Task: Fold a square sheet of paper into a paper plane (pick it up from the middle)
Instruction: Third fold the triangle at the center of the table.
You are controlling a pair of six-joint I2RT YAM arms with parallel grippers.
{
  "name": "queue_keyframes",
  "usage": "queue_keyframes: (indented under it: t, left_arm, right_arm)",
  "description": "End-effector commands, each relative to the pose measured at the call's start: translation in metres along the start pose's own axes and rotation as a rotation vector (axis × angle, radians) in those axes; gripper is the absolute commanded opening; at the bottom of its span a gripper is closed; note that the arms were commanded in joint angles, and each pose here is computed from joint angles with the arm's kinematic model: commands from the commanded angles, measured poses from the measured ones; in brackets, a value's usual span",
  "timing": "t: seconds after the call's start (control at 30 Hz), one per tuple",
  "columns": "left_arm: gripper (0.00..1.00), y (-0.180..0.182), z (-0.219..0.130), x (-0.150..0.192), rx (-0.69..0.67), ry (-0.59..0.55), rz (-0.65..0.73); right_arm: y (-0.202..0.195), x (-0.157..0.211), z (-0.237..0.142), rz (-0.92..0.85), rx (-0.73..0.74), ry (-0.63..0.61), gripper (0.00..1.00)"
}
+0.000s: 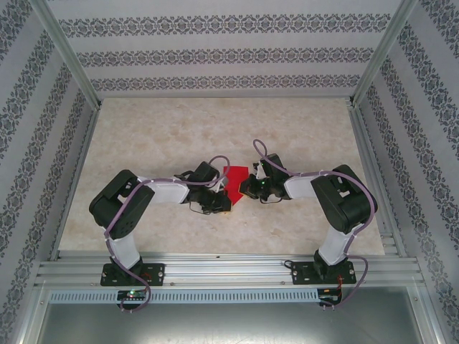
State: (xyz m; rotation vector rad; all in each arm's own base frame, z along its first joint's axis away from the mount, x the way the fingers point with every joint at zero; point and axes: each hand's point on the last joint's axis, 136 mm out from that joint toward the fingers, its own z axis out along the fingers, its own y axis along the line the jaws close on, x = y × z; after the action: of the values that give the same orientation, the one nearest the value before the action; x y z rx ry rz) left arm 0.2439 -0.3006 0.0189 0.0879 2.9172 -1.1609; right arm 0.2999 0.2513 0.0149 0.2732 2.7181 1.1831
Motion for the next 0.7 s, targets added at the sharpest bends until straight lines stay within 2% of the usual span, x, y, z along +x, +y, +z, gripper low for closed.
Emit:
queue_keyframes:
  t: [0.0,0.1,0.33,0.67]
  left_arm:
    - [0.06,0.027,-0.003,0.024,-0.073,0.066,-0.152]
    - [0.05,0.034,-0.004,0.028,-0.097,0.077,-0.186]
    - [0.04,0.034,-0.009,0.039,-0.059,0.079,-0.245]
    - [0.09,-0.034,-0.038,0.002,0.131,-0.037,-0.114]
  right_arm:
    - [-0.038,0.011,0.001,0.037,0.149,0.019,0.06]
    - [-0.039,0.011,0.002,0.038,0.153,0.022,0.06]
    - [-0.043,0.012,0.002,0.037,0.169,0.022,0.06]
    - [-0.042,0.013,0.002,0.039,0.167,0.021,0.06]
